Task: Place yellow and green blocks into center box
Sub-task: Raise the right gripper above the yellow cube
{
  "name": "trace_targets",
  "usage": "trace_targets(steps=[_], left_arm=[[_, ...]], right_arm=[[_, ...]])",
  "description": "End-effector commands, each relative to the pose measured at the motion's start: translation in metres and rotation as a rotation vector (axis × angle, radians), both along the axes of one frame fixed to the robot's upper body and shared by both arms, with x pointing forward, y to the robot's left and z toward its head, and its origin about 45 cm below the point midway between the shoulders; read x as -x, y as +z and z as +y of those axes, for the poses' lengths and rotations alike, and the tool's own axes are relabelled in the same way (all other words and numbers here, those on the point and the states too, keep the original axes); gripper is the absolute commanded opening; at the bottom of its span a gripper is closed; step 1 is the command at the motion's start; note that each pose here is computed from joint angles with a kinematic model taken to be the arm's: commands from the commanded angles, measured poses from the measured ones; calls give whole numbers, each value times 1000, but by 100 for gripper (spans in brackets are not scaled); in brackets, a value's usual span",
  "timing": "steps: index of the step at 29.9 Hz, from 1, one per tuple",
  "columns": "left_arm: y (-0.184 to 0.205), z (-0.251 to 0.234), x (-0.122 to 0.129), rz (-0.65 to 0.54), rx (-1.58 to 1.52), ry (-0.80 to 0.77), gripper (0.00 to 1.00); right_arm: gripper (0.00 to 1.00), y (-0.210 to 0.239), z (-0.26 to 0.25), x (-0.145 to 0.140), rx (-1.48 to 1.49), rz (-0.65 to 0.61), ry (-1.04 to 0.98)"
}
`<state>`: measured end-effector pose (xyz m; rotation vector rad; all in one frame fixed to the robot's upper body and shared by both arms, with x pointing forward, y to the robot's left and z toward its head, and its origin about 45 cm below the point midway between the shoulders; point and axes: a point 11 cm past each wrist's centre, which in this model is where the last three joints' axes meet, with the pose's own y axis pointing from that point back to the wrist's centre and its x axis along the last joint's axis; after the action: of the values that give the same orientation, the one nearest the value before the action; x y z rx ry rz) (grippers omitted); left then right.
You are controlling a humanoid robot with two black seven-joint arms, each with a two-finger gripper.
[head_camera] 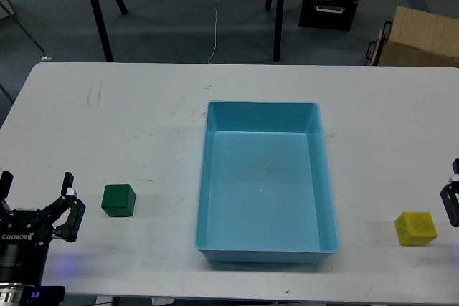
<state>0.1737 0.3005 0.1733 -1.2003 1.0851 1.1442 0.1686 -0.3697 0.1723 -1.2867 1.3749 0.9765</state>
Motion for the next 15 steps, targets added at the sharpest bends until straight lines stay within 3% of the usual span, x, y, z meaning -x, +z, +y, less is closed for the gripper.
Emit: trace_targets(steps=[1, 10, 13, 15], left_arm=[[0, 0, 1, 2, -1, 3, 100], [2, -1, -5, -13, 0, 1, 100], [-2, 0, -10, -12, 0, 1, 100], [-6, 1, -15, -7, -3, 2, 100]], right_arm=[[100, -4, -6, 1, 10, 13, -13], [100, 10, -14, -8, 62, -19, 8], [100, 41, -25, -35, 200, -70, 111], [100, 55, -28, -56, 309, -35, 191]])
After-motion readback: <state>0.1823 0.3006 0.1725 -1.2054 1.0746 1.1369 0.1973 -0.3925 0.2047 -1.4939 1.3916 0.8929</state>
